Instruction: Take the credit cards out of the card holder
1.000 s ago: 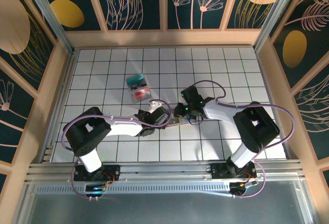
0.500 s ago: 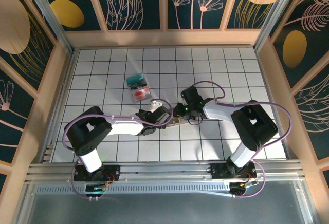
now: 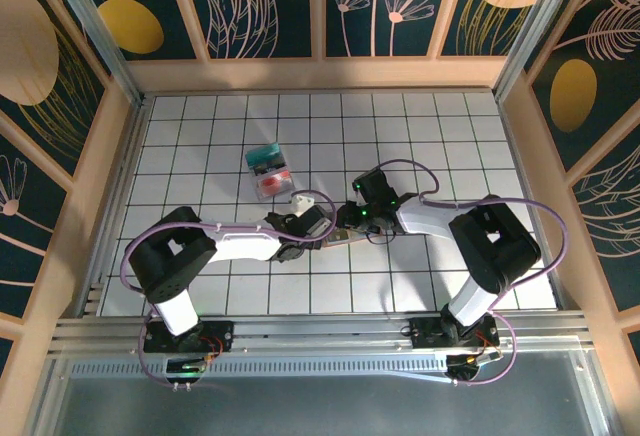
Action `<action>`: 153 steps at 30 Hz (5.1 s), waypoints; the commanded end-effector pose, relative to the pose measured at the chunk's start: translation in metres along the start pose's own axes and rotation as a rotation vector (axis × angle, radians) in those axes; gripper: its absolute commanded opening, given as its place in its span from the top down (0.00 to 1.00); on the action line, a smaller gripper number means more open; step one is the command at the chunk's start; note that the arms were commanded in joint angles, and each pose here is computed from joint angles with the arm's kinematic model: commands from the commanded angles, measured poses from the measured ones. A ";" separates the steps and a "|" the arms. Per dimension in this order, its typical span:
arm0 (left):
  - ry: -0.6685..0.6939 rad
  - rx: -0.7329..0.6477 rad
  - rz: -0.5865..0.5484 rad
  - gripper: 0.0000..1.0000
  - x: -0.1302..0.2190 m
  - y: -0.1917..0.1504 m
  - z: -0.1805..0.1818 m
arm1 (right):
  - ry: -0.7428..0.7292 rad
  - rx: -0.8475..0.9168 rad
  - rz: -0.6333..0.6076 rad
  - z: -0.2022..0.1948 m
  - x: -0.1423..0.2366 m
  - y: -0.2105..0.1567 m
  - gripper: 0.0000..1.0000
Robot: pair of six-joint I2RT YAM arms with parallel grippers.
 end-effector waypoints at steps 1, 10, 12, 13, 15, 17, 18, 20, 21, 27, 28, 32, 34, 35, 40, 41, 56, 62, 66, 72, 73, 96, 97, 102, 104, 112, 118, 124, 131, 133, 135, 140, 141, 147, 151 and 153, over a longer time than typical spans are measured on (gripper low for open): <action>0.007 0.073 -0.029 0.01 0.015 0.016 0.004 | -0.024 -0.021 0.006 -0.007 0.006 -0.005 0.68; -0.066 0.149 -0.027 0.01 0.009 0.027 0.004 | -0.035 -0.022 -0.024 -0.005 0.014 -0.002 0.69; -0.063 0.140 -0.015 0.01 0.005 0.025 0.005 | -0.036 -0.020 -0.024 -0.005 0.013 -0.003 0.68; -0.062 0.138 -0.012 0.01 0.005 0.025 0.006 | -0.037 -0.021 -0.023 -0.006 0.013 -0.003 0.69; -0.055 0.122 0.011 0.01 -0.003 0.019 0.005 | -0.039 -0.021 -0.018 -0.007 0.011 -0.004 0.69; -0.064 0.118 0.014 0.01 -0.005 0.019 0.004 | -0.037 -0.022 -0.016 -0.008 0.010 -0.004 0.69; -0.067 0.111 0.020 0.01 -0.007 0.017 0.003 | -0.035 -0.024 -0.013 -0.008 0.009 -0.004 0.69; -0.070 0.106 0.028 0.01 -0.009 0.016 0.001 | -0.031 -0.023 -0.009 -0.008 0.007 -0.005 0.70; -0.070 0.103 0.034 0.01 -0.011 0.015 0.001 | -0.027 -0.022 -0.008 -0.008 0.006 -0.004 0.71; -0.062 0.089 0.054 0.01 -0.015 0.009 0.001 | -0.009 -0.024 0.002 -0.008 0.003 -0.005 0.73; -0.062 0.085 0.059 0.01 -0.016 0.008 0.000 | -0.005 -0.025 0.005 -0.008 0.003 -0.006 0.73; -0.049 0.069 0.076 0.01 -0.020 0.004 0.000 | -0.006 -0.026 0.006 -0.009 0.002 -0.007 0.73; -0.042 0.063 0.080 0.01 -0.020 0.003 0.001 | -0.013 -0.027 0.004 -0.011 0.002 -0.007 0.72; -0.039 0.059 0.081 0.01 -0.020 0.003 0.001 | -0.020 -0.029 0.004 -0.012 0.001 -0.007 0.72; -0.026 0.047 0.084 0.01 -0.020 0.003 0.002 | -0.043 -0.035 0.016 -0.018 -0.005 -0.009 0.70; -0.026 0.045 0.084 0.01 -0.020 0.004 0.002 | -0.039 -0.037 0.020 -0.018 -0.006 -0.009 0.70; 0.067 -0.020 0.117 0.03 -0.022 0.001 0.009 | 0.167 -0.056 0.050 -0.004 0.005 -0.010 0.74; 0.105 -0.044 0.121 0.03 -0.022 0.001 0.013 | 0.202 -0.057 0.039 0.000 0.013 -0.010 0.74; 0.124 -0.057 0.118 0.03 -0.022 0.003 0.014 | 0.209 -0.059 0.037 0.000 0.015 -0.011 0.75; 0.129 -0.063 0.120 0.04 -0.022 0.003 0.014 | 0.163 -0.071 0.010 -0.006 0.016 -0.011 0.75; 0.129 -0.062 0.122 0.04 -0.022 0.002 0.014 | 0.148 -0.074 0.003 -0.008 0.016 -0.011 0.74; 0.101 -0.049 0.142 0.04 -0.024 -0.002 0.011 | 0.111 -0.072 0.032 -0.013 -0.004 -0.013 0.68; 0.100 -0.049 0.144 0.04 -0.025 -0.003 0.011 | 0.111 -0.070 0.032 -0.012 -0.004 -0.013 0.69; 0.096 -0.047 0.149 0.04 -0.025 -0.004 0.011 | 0.124 -0.051 0.011 -0.007 0.002 -0.010 0.72; 0.094 -0.046 0.148 0.05 -0.025 -0.004 0.011 | 0.128 -0.043 0.000 -0.004 0.005 -0.008 0.73; 0.088 -0.049 0.148 0.05 -0.025 -0.004 0.010 | 0.147 -0.024 -0.023 0.004 0.014 -0.004 0.74; 0.084 -0.049 0.148 0.05 -0.025 -0.004 0.010 | 0.157 -0.019 -0.020 0.005 0.013 -0.005 0.75; 0.082 -0.051 0.152 0.05 -0.026 -0.005 0.009 | 0.182 -0.019 -0.014 0.007 0.017 -0.006 0.76; 0.084 -0.051 0.156 0.05 -0.026 -0.005 0.009 | 0.189 -0.006 -0.024 0.009 0.023 -0.006 0.76; 0.084 -0.051 0.156 0.05 -0.026 -0.005 0.009 | 0.191 -0.008 -0.023 0.009 0.023 -0.006 0.76; 0.085 -0.050 0.153 0.05 -0.026 -0.004 0.009 | 0.198 -0.010 -0.016 0.008 0.020 -0.007 0.76; 0.075 -0.048 0.152 0.05 -0.026 -0.003 0.008 | 0.217 -0.033 0.010 0.000 0.011 -0.011 0.76; 0.072 -0.047 0.153 0.05 -0.026 -0.004 0.008 | 0.225 -0.041 0.017 -0.002 0.009 -0.012 0.76; 0.063 -0.046 0.159 0.05 -0.027 -0.005 0.007 | 0.301 -0.042 0.032 -0.002 0.007 -0.014 0.76; 0.061 -0.044 0.163 0.05 -0.028 -0.006 0.006 | 0.329 -0.037 0.027 0.000 0.010 -0.014 0.76; 0.062 -0.044 0.167 0.05 -0.028 -0.007 0.006 | 0.340 -0.040 0.023 0.000 0.012 -0.013 0.76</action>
Point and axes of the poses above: each hand's point on the last joint's axis, 136 mm out from that joint toward the fingers, its own x axis back along the fingers, its own z axis along the line the jaws close on, y = z × x, the point moved 8 cm from there along x, back along the fingers, and after that the axes turned 8 degrees about -x, right-handed, at the moved point
